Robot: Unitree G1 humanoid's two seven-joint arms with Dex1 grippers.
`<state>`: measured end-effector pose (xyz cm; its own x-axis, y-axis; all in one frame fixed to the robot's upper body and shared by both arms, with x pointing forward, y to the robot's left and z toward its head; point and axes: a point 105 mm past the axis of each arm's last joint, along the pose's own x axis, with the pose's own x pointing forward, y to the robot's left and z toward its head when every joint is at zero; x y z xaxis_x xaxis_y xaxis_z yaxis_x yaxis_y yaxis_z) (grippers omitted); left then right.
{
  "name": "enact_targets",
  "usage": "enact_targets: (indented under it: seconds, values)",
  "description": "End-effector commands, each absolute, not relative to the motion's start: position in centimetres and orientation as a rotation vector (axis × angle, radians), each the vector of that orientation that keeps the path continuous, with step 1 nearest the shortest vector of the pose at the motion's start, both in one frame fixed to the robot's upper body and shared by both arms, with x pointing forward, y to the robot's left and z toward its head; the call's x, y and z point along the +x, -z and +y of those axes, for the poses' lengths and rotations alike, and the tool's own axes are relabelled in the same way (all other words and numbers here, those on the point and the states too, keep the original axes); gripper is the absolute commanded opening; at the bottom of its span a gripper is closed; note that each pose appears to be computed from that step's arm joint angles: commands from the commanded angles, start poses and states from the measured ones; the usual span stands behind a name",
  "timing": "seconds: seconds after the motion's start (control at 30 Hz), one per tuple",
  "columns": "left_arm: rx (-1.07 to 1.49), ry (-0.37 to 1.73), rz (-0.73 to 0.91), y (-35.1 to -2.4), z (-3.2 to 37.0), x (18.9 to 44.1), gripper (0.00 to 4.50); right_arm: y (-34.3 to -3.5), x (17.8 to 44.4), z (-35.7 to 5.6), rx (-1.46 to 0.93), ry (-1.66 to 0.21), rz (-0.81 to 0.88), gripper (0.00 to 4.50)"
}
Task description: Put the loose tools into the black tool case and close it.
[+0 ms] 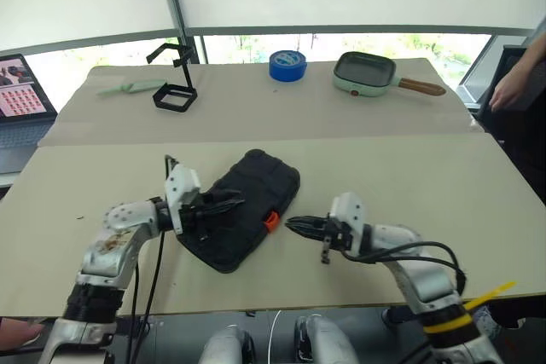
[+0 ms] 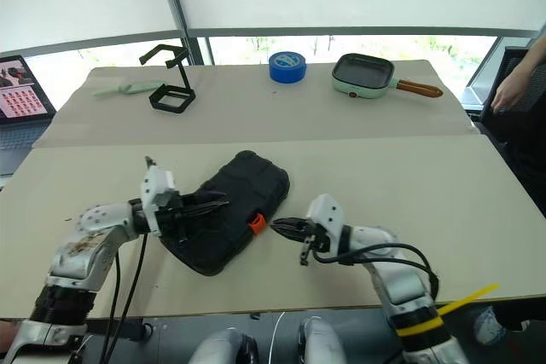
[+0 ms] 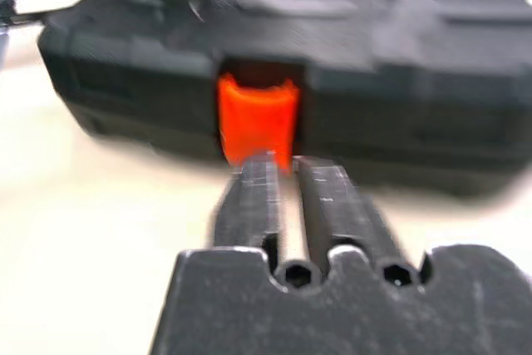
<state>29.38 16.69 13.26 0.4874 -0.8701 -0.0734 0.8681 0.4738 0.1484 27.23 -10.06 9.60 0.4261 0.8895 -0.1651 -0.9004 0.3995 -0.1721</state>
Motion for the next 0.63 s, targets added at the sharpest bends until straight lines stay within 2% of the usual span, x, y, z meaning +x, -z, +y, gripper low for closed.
enact_targets:
  seconds: [0.03, 0.17, 0.2, 0.27, 0.43, 0.63]
  values:
    - [0.195, 0.890, 0.047, -13.8, 22.0, 28.7, 2.73, -11.9, 26.4, -13.2, -0.325, -1.070, -0.038, 2.11]
    - [0.353, 0.772, 0.108, -13.6, 27.2, 27.0, 4.20, -11.7, 24.9, -16.7, -0.465, -1.086, -0.110, 3.53]
    - [0.406, 0.747, 0.148, -13.1, 28.6, 26.4, 4.45, -11.7, 24.9, -17.6, -0.480, -1.072, -0.121, 3.82]
    - [0.429, 0.677, 0.195, -12.5, 30.7, 25.7, 4.50, -11.6, 25.2, -19.0, -0.503, -1.037, -0.105, 4.46]
    - [0.445, 0.565, 0.206, -10.9, 32.7, 24.4, 4.50, -11.5, 26.6, -22.6, -0.513, -0.931, -0.079, 4.46]
    - [0.468, 0.521, 0.153, -10.9, 32.2, 24.9, 4.50, -11.1, 27.6, -23.4, -0.553, -0.909, -0.097, 4.46]
